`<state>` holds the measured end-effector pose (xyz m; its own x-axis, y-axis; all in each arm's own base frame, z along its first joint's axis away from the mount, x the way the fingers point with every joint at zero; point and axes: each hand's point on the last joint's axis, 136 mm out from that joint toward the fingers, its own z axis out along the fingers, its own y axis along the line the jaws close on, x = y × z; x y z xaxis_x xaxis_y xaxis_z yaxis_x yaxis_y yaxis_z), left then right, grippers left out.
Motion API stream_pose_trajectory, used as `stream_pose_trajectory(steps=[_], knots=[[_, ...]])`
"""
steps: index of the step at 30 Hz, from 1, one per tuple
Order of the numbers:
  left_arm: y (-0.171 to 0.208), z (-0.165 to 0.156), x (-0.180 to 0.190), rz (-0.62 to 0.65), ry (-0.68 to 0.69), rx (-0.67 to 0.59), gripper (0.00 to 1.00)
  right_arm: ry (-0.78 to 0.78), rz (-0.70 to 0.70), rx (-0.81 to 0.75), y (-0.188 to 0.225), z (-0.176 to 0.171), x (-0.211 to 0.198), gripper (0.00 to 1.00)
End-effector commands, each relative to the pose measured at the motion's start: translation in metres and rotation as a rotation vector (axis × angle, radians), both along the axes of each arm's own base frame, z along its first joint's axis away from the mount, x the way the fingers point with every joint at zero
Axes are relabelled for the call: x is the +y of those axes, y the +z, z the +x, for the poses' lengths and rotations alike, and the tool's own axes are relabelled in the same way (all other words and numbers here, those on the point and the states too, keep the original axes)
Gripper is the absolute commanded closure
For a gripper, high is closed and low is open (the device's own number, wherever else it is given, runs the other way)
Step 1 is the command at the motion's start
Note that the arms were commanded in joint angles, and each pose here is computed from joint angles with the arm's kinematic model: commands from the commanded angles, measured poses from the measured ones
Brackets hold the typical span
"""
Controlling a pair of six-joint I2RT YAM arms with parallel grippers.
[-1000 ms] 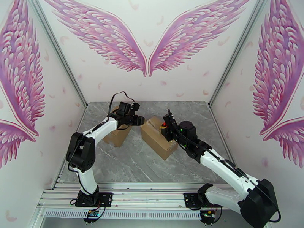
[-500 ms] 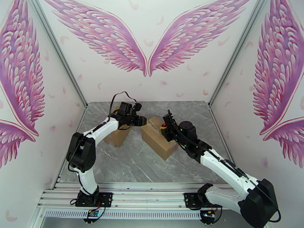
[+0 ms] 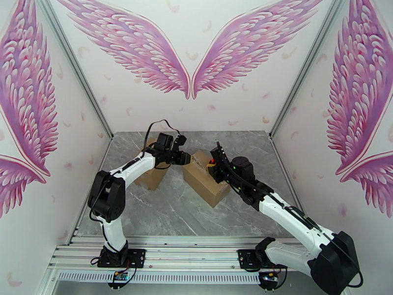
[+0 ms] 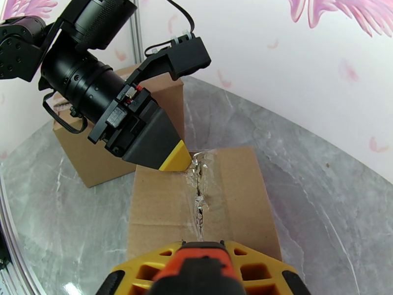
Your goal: Unpack the express box
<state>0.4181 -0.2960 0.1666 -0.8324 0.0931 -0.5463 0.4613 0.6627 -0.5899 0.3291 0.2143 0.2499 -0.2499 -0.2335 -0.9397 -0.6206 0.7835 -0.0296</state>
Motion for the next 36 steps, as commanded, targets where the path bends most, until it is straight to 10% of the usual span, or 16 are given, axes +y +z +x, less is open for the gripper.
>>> stream_pose_trajectory(steps=[1, 9, 36], knots=[[-0.028, 0.010, 0.016, 0.090, 0.061, 0.048, 0.80, -0.001, -0.063, 0.068, -0.017, -0.009, -0.005, 0.96], [-0.047, 0.019, 0.029, 0.154, 0.103, 0.077, 1.00, -0.017, -0.116, 0.046, -0.014, -0.018, -0.018, 0.96], [-0.045, 0.039, 0.051, 0.219, 0.161, 0.056, 1.00, -0.105, -0.192, 0.085, -0.026, -0.056, -0.060, 0.96]])
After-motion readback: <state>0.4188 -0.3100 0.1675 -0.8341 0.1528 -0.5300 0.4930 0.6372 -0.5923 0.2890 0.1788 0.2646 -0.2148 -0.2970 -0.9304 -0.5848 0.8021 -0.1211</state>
